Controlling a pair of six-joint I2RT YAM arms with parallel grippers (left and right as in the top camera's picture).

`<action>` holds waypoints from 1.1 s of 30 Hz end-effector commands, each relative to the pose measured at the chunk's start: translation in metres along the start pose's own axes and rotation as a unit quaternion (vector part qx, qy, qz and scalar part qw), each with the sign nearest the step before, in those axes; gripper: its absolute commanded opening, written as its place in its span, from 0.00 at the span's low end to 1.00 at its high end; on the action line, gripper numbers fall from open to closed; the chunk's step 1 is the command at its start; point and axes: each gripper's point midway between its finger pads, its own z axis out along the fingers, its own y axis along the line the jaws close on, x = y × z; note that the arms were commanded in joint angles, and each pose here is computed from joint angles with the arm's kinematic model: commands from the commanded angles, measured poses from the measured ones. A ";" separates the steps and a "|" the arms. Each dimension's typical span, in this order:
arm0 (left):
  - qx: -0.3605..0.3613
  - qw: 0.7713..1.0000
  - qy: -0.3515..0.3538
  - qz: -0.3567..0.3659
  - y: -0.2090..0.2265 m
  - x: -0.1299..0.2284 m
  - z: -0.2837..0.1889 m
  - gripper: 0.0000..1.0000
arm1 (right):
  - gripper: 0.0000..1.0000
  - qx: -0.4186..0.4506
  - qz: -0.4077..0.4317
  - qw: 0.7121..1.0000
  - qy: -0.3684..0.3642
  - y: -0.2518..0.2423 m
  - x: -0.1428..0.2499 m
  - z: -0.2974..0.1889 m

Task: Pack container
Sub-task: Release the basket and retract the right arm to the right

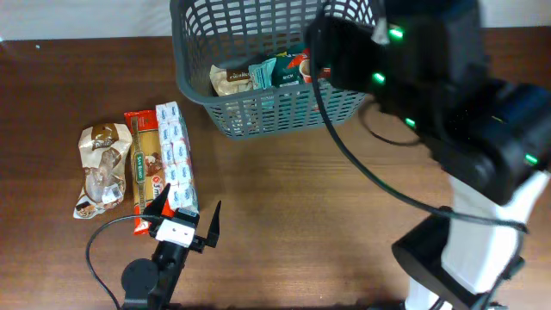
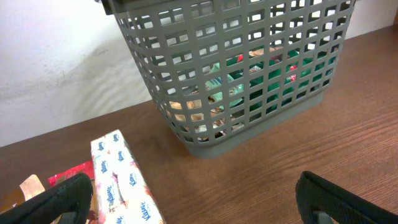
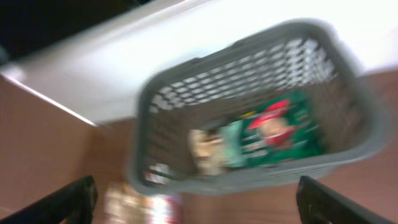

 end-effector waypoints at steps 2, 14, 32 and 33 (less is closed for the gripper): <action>-0.001 1.000 0.005 -0.003 0.000 0.005 0.001 0.99 | 0.82 0.111 -0.124 0.986 -0.023 -0.060 -0.022 -0.006; -0.001 1.000 0.005 -0.003 0.000 0.005 0.001 0.99 | 0.99 0.167 -0.074 0.978 0.101 -0.202 -0.026 0.073; -0.001 1.000 0.005 -0.003 0.000 0.005 0.001 0.99 | 0.98 0.066 -0.054 0.954 0.287 -0.243 0.072 0.207; -0.001 1.000 0.005 -0.003 0.000 0.005 0.001 0.99 | 0.97 0.065 -0.055 0.952 0.293 -0.242 0.075 0.208</action>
